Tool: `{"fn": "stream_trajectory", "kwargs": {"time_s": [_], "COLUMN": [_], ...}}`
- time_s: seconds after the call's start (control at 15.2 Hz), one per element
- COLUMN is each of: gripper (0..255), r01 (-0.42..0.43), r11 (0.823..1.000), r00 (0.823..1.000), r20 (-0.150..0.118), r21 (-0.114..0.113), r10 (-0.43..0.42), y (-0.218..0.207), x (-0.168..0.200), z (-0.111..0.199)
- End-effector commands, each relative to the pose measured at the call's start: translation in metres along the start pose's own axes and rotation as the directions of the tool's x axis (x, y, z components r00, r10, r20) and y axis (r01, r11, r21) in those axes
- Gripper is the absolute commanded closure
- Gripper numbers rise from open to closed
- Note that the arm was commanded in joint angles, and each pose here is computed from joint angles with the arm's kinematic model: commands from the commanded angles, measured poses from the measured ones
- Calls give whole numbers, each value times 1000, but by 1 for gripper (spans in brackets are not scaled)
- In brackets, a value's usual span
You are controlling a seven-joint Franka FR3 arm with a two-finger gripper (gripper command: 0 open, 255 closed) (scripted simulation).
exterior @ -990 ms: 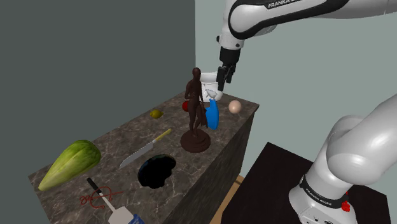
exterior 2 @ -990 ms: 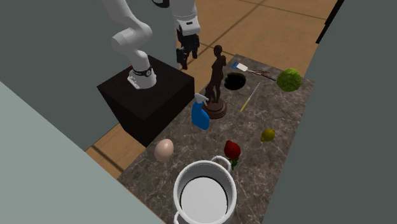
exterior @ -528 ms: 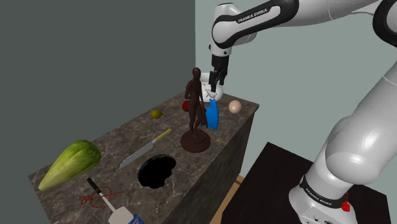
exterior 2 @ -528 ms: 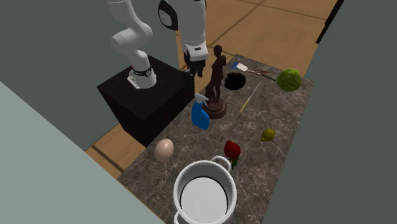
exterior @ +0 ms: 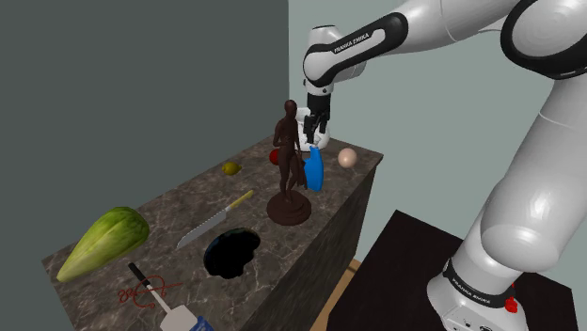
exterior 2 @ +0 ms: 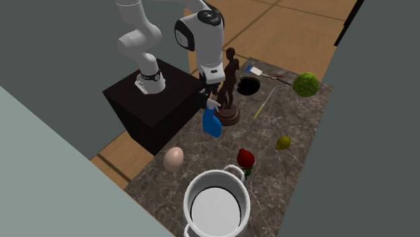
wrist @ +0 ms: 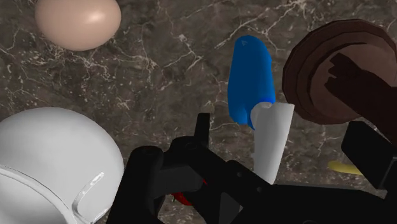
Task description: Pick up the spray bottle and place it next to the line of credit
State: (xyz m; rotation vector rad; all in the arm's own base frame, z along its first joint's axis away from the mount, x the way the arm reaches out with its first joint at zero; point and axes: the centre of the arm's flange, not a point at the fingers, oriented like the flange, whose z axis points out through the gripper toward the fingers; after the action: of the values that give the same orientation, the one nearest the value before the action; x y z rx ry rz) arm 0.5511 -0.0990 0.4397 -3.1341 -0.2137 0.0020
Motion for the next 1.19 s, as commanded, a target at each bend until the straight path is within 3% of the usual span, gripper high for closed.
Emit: {"fn": "stream_trajectory", "kwargs": {"time_s": [0.0, 0.59, 0.66, 1.12], "gripper": [0, 0, 255, 255], "r01": [0, 0, 0, 0], "r11": [1000, 1000, 1000, 1000], "r00": [1000, 1000, 1000, 1000], "r20": [0, 0, 0, 0], "r21": [0, 0, 0, 0], "r10": [0, 0, 0, 0], "y": [0, 0, 0, 0], "x": [0, 0, 0, 0], "z": [10, 18, 18, 18]}}
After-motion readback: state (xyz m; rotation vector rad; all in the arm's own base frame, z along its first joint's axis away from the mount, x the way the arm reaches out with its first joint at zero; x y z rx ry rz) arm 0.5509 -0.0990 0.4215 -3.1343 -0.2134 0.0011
